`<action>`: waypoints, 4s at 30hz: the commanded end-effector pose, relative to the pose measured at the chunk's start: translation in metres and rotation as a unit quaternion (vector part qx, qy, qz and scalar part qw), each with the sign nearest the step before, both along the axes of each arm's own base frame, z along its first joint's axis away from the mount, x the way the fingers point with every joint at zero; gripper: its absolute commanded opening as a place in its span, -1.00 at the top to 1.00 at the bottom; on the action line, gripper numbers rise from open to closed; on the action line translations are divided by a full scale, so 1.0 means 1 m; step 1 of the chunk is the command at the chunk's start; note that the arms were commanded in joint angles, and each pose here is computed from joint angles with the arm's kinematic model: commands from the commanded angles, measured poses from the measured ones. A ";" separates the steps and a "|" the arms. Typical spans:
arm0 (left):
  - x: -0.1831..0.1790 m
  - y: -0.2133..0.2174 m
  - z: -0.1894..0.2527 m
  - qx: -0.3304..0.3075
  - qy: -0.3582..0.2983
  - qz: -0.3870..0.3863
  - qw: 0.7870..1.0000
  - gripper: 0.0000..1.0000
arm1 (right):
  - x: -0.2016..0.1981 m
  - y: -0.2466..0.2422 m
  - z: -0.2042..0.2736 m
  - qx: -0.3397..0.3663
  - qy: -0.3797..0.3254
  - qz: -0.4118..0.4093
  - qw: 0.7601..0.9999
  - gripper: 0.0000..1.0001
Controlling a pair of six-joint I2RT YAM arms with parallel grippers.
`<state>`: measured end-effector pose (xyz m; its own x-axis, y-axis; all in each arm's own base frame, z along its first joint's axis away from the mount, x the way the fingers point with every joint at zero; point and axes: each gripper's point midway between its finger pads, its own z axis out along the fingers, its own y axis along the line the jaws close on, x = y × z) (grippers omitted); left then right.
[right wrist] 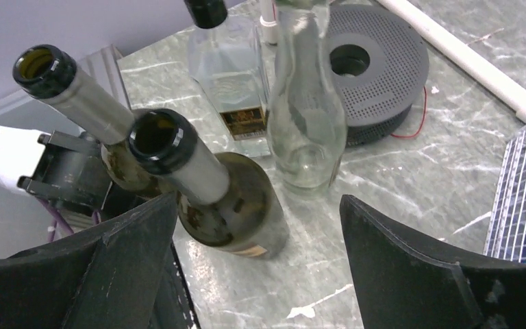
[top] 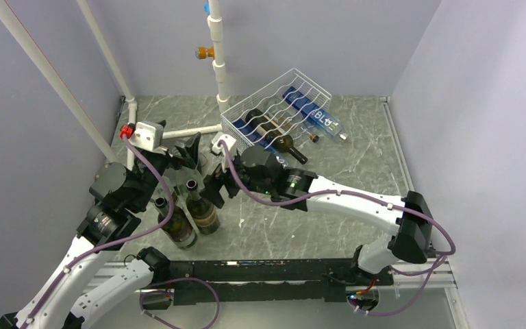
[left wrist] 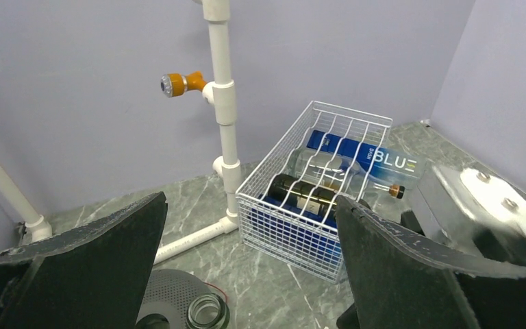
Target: Put the wine bottle on the wine rack
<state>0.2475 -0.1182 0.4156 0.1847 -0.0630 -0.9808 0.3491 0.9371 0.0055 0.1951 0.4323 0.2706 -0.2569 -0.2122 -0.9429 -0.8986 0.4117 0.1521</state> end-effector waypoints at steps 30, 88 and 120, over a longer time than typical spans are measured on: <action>0.008 0.012 0.005 -0.019 -0.005 0.035 0.999 -0.94 | -0.006 0.057 0.031 0.068 -0.021 -0.040 0.997 -0.39; 0.010 0.005 0.001 -0.016 0.004 0.022 1.000 -0.94 | 0.090 -0.260 -0.115 0.189 0.334 -0.500 0.776 1.00; 0.006 -0.003 0.005 -0.035 0.006 -0.001 0.999 -0.93 | 0.047 -0.378 -0.229 0.263 0.483 -0.724 0.416 0.62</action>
